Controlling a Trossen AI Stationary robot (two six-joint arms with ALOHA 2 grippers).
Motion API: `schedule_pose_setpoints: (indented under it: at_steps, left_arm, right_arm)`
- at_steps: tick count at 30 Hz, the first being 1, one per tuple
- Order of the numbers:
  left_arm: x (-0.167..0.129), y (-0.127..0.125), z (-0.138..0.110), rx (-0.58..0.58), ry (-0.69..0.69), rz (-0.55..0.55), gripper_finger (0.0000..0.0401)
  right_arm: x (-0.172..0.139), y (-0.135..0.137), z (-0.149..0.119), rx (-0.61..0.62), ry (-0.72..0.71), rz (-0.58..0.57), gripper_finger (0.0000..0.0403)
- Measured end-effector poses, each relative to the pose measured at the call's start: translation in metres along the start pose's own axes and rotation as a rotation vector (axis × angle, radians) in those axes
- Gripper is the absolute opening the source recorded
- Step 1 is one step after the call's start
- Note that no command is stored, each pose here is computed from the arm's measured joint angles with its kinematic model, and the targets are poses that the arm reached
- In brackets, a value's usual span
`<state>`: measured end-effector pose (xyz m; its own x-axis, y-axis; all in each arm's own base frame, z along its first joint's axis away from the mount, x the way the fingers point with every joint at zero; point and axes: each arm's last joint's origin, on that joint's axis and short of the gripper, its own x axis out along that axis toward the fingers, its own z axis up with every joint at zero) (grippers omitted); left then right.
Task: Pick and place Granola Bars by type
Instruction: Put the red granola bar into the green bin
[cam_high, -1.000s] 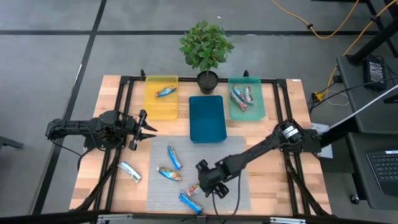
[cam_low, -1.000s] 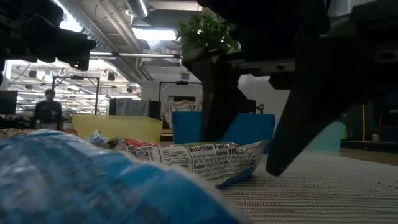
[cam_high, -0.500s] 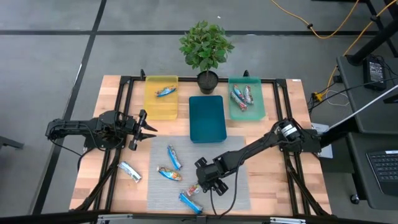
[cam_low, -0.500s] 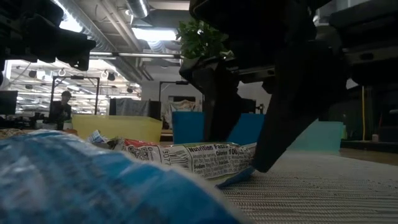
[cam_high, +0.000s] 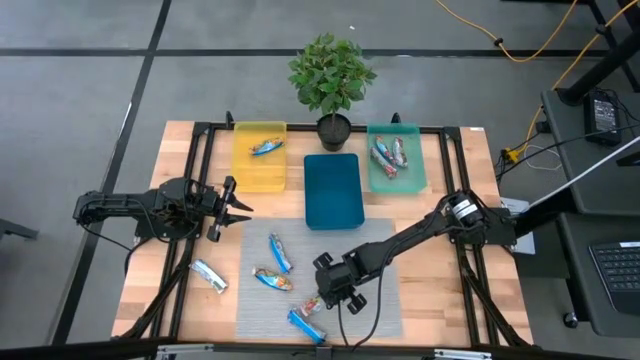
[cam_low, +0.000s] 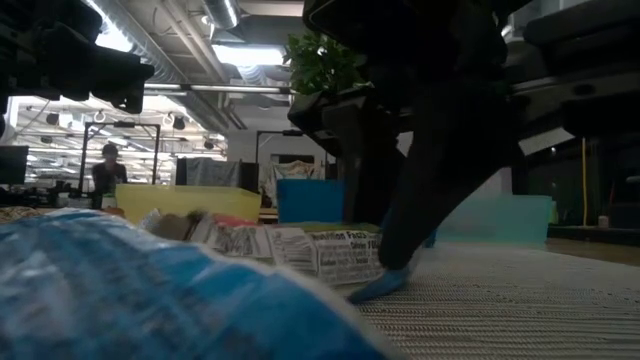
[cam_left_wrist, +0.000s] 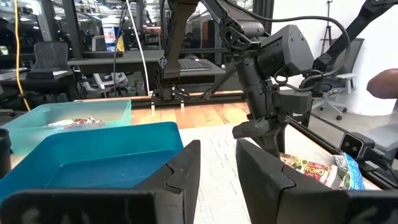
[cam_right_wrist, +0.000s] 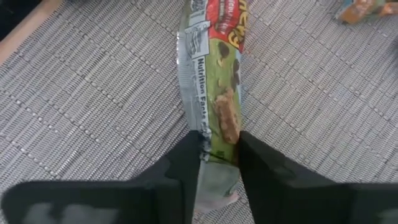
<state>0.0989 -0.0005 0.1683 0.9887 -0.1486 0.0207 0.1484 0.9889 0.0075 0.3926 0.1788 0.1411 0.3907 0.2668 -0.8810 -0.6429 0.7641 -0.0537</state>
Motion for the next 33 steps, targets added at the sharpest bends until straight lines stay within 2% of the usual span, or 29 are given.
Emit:
schedule_pose_setpoints:
  at_steps: [7, 12, 17, 27, 33]
  left_arm:
    - [0.0, 0.0, 0.0, 0.0, 0.0, 0.0, 0.0094]
    - [0.0, 0.0, 0.0, 0.0, 0.0, 0.0, 0.0094]
    - [0.0, 0.0, 0.0, 0.0, 0.0, 0.0, 0.0097]
    - [0.0, 0.0, 0.0, 0.0, 0.0, 0.0, 0.0094]
    - [0.0, 0.0, 0.0, 0.0, 0.0, 0.0, 0.0097]
  right_arm:
    - [0.0, -0.003, -0.001, 0.009, 0.0, -0.003, 0.0059]
    - [-0.001, -0.003, 0.0, 0.009, 0.002, -0.006, 0.004]
    - [-0.011, -0.002, 0.009, 0.028, 0.045, -0.023, 0.0036]
    - [-0.055, 0.01, 0.048, 0.058, 0.142, -0.216, 0.0034]
    - [-0.073, 0.012, 0.059, 0.092, 0.153, -0.26, 0.0034]
